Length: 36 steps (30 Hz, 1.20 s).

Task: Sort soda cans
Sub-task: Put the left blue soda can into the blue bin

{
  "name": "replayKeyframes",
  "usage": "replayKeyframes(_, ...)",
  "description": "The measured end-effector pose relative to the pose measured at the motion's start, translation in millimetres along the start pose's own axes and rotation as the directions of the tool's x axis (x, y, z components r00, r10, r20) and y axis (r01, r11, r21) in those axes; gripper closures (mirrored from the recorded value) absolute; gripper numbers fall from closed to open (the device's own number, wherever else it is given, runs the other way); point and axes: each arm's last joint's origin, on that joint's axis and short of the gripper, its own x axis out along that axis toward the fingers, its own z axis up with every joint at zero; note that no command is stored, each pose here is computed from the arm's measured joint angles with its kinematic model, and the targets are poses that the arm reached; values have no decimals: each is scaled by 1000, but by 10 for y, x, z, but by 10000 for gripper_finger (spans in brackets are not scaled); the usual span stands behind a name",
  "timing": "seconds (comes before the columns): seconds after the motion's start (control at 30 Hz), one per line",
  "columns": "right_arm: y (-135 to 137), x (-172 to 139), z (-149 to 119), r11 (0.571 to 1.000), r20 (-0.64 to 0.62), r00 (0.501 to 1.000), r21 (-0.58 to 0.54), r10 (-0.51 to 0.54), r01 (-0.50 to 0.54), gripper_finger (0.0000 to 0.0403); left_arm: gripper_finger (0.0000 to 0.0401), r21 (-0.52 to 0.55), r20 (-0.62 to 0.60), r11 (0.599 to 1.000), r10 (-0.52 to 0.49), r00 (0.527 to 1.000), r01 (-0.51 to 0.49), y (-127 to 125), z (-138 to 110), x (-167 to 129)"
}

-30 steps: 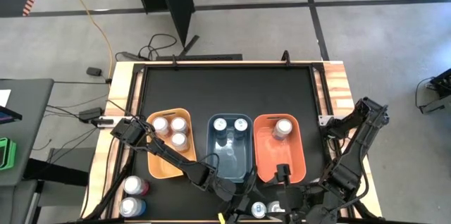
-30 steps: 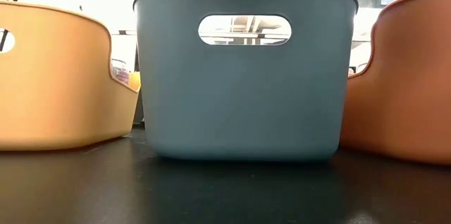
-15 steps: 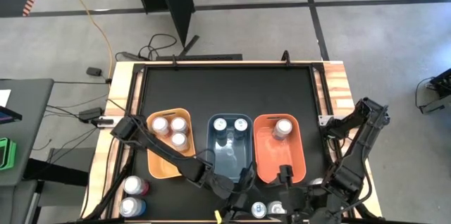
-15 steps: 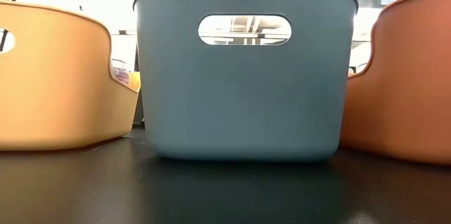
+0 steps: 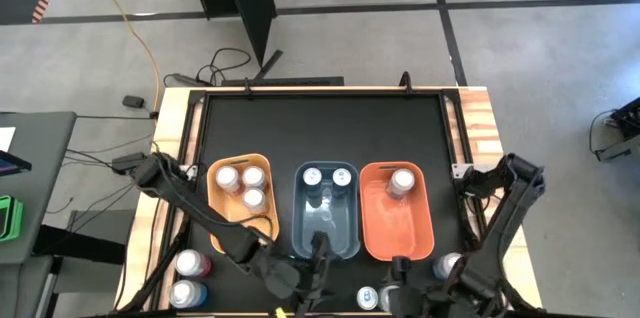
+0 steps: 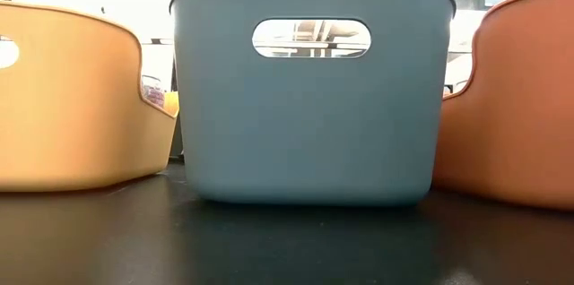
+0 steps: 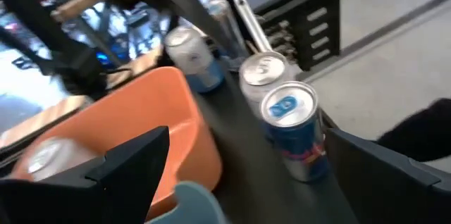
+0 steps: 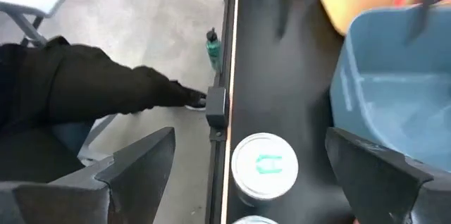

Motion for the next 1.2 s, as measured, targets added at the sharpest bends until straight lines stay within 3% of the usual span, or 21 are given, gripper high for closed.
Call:
replayKeyframes(0.27,19,287,-104,999,-69,997,44,-22,25,20,26,-74,42,990,124,991,-121,31,35,-544)
replayKeyframes(0.47,-5,400,-167,995,-114,992,77,-56,65,20,26,-82,23,980,184,983,-181,-72,-61,-724)
replayKeyframes(1.2,-124,970,-400,978,-308,945,134,-113,161,23,26,-101,24,972,217,976,-214,-125,-136,-829)
